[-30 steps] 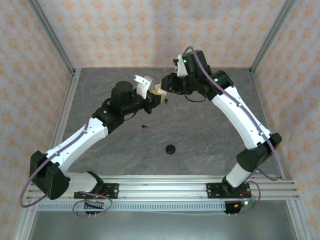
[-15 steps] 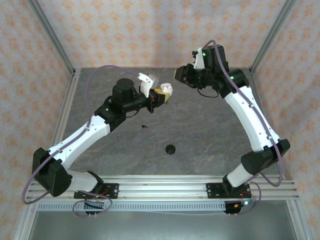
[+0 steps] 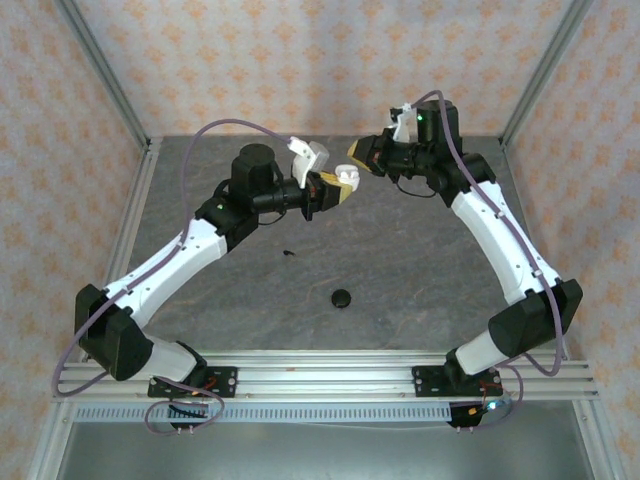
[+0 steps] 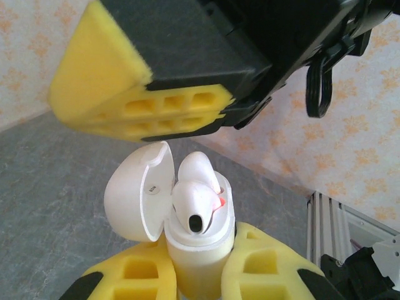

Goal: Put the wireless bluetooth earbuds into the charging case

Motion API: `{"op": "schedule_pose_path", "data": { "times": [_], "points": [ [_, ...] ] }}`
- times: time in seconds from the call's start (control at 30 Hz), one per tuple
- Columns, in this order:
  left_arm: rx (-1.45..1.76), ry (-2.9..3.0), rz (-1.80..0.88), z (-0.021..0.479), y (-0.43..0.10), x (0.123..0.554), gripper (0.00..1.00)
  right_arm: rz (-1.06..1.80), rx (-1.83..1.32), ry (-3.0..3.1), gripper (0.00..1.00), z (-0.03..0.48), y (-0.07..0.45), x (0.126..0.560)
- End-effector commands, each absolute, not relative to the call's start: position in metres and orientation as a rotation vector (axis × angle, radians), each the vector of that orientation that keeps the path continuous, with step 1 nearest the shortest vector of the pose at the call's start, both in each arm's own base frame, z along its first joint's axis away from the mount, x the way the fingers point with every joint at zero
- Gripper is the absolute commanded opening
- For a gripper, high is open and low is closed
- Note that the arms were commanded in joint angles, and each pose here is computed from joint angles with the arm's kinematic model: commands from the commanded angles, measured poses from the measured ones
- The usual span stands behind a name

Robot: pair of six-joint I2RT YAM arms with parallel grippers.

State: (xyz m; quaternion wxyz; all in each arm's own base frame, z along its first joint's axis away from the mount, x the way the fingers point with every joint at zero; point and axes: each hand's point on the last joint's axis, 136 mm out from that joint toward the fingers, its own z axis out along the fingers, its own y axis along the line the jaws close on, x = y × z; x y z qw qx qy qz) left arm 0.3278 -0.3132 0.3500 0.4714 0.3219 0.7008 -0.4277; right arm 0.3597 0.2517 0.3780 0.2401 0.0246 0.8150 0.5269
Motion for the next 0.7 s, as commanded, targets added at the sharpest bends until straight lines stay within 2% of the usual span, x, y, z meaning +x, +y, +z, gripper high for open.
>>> {"op": "schedule_pose_path", "data": {
  "times": [0.0, 0.67],
  "points": [
    [0.811, 1.673, -1.067, 0.369, -0.317, 0.325, 0.0, 1.514, -0.063, 2.194, 0.05, 0.397, 0.259, 0.345],
    [0.832, 1.713, -1.015, 0.361, -0.317, 0.333, 0.0, 1.506, -0.16, 2.222, 0.05, 0.402, 0.253, 0.314]
  ]
}}
